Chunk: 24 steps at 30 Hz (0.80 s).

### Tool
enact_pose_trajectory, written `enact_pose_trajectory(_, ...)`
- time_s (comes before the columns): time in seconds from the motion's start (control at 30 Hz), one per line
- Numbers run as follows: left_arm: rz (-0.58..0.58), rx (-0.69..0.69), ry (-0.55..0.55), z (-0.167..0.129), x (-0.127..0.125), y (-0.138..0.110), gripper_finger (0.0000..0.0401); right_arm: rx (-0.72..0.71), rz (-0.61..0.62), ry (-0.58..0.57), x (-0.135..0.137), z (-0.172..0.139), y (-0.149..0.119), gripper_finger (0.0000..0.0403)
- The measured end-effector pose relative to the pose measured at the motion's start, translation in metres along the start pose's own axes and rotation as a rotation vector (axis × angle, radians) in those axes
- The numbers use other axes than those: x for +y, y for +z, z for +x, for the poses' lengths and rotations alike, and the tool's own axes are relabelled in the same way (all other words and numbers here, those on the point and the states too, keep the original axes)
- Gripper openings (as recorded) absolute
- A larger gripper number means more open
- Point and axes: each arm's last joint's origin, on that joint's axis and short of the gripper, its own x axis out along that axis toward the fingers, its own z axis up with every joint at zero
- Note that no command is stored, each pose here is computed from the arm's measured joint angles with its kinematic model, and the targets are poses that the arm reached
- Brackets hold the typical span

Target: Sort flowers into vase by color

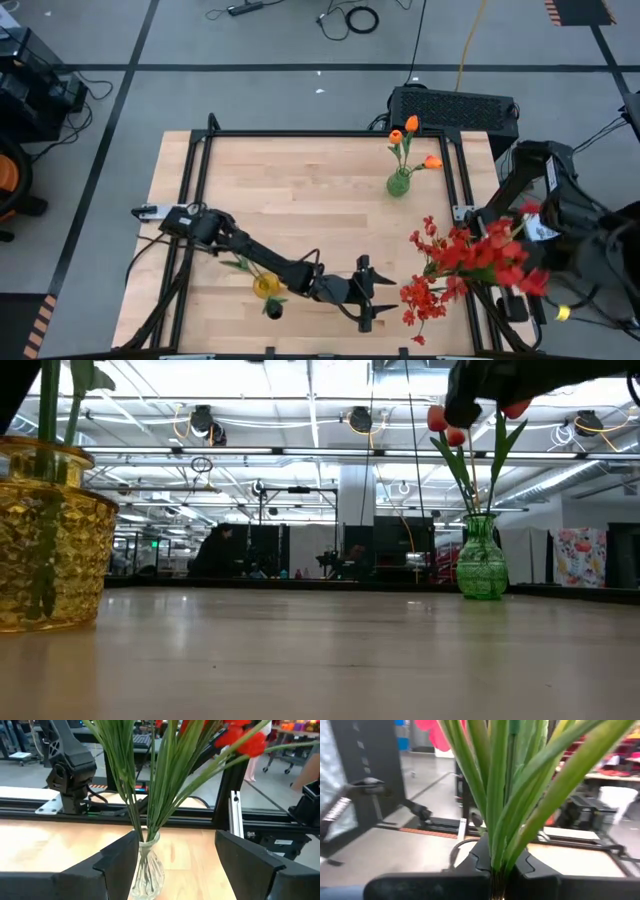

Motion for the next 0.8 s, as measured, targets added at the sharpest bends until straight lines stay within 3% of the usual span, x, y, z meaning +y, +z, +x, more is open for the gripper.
enact_pose_trajectory(0.33,0.010,0.025,0.006,0.005,0.000,-0.019,0.0270,0.060,-0.034,-0.118,0.018,0.014,-0.023,0.0004)
enact_pose_trajectory(0.8,0.079,-0.012,0.004,-0.006,0.000,0.023,0.0270,0.084,0.006,-0.131,0.015,0.013,-0.027,0.0004)
